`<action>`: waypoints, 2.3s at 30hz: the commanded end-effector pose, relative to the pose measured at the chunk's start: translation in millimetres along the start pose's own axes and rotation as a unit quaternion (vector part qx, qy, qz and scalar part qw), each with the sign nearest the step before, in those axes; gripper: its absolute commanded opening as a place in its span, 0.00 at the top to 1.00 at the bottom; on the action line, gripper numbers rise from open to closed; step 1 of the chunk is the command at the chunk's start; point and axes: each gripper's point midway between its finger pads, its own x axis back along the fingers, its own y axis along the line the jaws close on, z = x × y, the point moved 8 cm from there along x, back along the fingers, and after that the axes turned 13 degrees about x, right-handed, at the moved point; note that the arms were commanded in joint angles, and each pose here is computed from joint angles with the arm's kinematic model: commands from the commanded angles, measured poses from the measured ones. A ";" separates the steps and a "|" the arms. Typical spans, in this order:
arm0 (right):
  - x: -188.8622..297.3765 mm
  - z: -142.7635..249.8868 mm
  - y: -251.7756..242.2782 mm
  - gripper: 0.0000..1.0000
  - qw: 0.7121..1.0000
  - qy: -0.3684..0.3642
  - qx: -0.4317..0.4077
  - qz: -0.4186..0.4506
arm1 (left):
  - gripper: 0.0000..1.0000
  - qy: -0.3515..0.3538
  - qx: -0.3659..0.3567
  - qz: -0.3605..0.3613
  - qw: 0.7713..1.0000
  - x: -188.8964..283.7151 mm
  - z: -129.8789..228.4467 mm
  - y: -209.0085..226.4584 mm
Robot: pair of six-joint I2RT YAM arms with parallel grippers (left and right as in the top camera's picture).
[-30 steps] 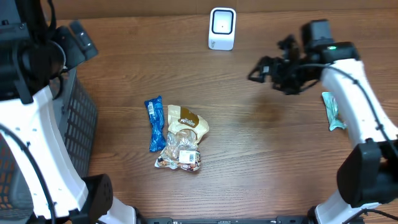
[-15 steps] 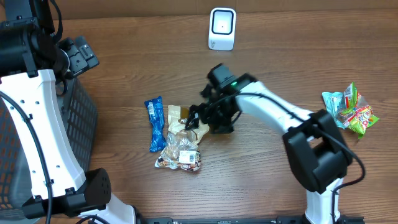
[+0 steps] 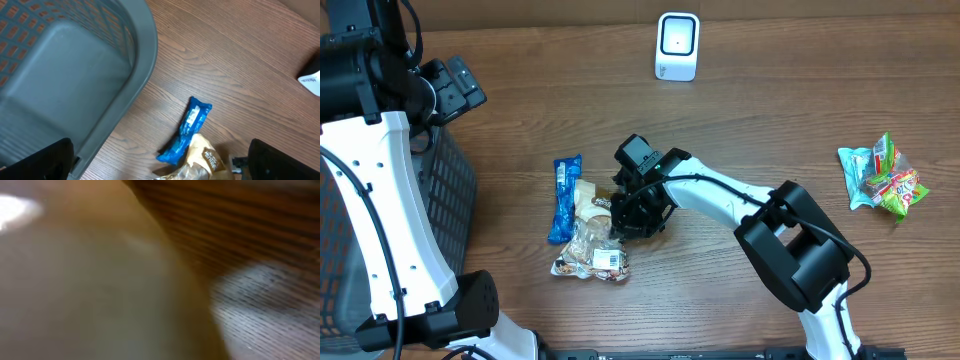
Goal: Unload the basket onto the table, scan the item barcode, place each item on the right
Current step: 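Reach the right gripper to the clear bread bag and grasp it, then lift the bread bag and bring it to the white scanner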
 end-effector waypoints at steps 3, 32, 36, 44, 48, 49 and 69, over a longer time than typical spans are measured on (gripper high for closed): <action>8.0 -7.6 -1.2 0.96 0.997 -0.002 0.038 -0.060 | 0.00 0.012 -0.003 0.004 1.000 -4.6 1.1 -2.1; 328.8 -8.0 12.2 0.96 0.871 -0.484 0.034 -0.082 | 0.00 0.012 -0.003 0.004 1.000 -4.6 1.1 -2.1; 340.7 -9.7 21.2 0.96 0.852 -0.512 0.064 -0.089 | 0.00 0.012 -0.003 0.004 1.000 -4.6 1.1 -2.1; 349.0 -13.8 12.3 0.96 0.830 -0.555 0.034 -0.041 | 0.00 0.012 -0.003 0.004 1.000 -4.6 1.1 -2.1; 352.3 -19.0 -0.9 0.96 0.798 -0.596 0.030 0.078 | 0.00 0.012 -0.003 0.004 1.000 -4.6 1.1 -2.1; 350.5 -22.1 -4.5 0.96 0.782 -0.608 0.032 0.136 | 0.00 0.012 -0.003 0.004 1.000 -4.6 1.1 -2.1; 250.8 -162.8 -49.1 0.96 0.464 -0.603 0.304 0.574 | 0.00 0.012 -0.003 0.004 1.000 -4.6 1.1 -2.1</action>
